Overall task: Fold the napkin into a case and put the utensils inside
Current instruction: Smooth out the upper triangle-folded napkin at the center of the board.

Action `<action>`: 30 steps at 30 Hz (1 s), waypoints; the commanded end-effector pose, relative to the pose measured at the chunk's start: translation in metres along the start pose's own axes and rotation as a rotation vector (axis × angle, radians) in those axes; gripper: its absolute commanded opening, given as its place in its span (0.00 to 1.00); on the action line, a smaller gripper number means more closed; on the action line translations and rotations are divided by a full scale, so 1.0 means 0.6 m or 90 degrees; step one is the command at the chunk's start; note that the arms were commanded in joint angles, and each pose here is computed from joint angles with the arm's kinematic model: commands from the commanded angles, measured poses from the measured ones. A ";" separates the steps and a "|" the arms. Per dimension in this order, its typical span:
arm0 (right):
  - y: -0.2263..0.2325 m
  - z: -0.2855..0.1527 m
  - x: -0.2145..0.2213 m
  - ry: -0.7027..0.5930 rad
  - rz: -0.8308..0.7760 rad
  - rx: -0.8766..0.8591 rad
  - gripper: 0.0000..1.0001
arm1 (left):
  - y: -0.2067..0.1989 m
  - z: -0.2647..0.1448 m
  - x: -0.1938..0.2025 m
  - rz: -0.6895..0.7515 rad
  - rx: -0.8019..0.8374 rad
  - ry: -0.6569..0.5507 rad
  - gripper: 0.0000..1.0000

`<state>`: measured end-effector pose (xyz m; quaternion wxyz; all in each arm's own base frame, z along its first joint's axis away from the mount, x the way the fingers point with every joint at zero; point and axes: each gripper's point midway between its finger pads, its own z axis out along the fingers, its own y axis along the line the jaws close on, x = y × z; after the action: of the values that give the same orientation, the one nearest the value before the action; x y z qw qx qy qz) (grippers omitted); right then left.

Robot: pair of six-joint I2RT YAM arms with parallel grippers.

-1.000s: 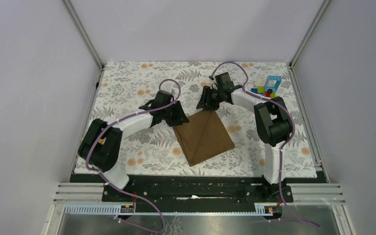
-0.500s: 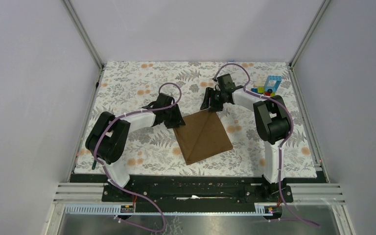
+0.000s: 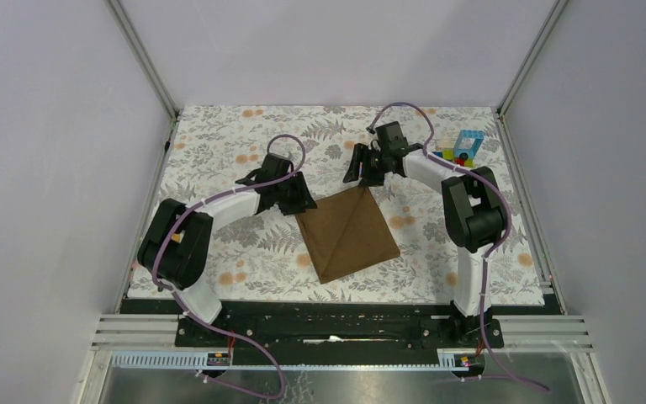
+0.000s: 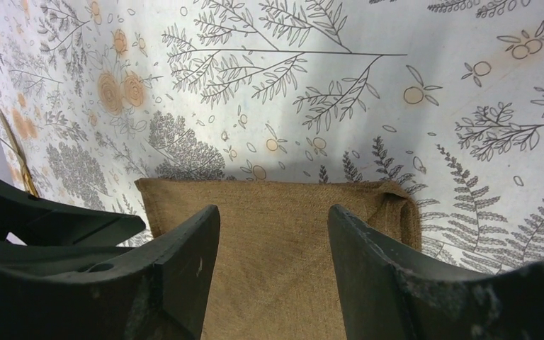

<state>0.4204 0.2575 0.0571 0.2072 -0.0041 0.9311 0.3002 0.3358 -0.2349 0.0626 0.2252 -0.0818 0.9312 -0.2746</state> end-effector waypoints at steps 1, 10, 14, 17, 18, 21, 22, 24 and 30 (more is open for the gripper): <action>-0.020 0.015 -0.018 -0.016 0.009 0.005 0.65 | 0.020 0.019 -0.024 -0.009 -0.002 -0.017 0.48; -0.061 0.007 -0.024 -0.022 -0.013 0.081 0.64 | 0.079 0.028 -0.022 0.000 -0.079 -0.027 0.46; -0.027 -0.040 -0.050 -0.046 -0.027 0.071 0.67 | 0.056 0.001 -0.026 0.003 -0.054 -0.034 0.46; 0.011 -0.087 -0.065 -0.076 -0.034 0.043 0.70 | 0.023 -0.033 -0.032 0.005 -0.011 -0.041 0.48; 0.022 -0.098 -0.064 -0.078 -0.033 0.029 0.71 | 0.011 -0.042 -0.033 0.005 0.005 -0.042 0.50; 0.070 -0.113 -0.025 -0.043 -0.007 -0.073 0.73 | -0.019 -0.059 -0.033 0.006 0.054 -0.036 0.53; 0.092 -0.111 -0.004 -0.024 0.008 -0.122 0.73 | -0.026 -0.061 -0.033 0.003 0.067 -0.033 0.53; 0.145 -0.108 0.049 0.022 0.042 -0.227 0.72 | -0.031 -0.053 -0.033 -0.003 0.080 -0.029 0.53; 0.227 -0.089 0.195 0.116 0.053 -0.352 0.59 | -0.001 0.000 -0.027 -0.012 0.053 -0.006 0.49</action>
<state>0.3296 0.3099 0.1169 0.1670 -0.0197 0.8689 0.4655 0.3364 -0.2265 0.0780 0.2282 -0.0844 0.9194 -0.3090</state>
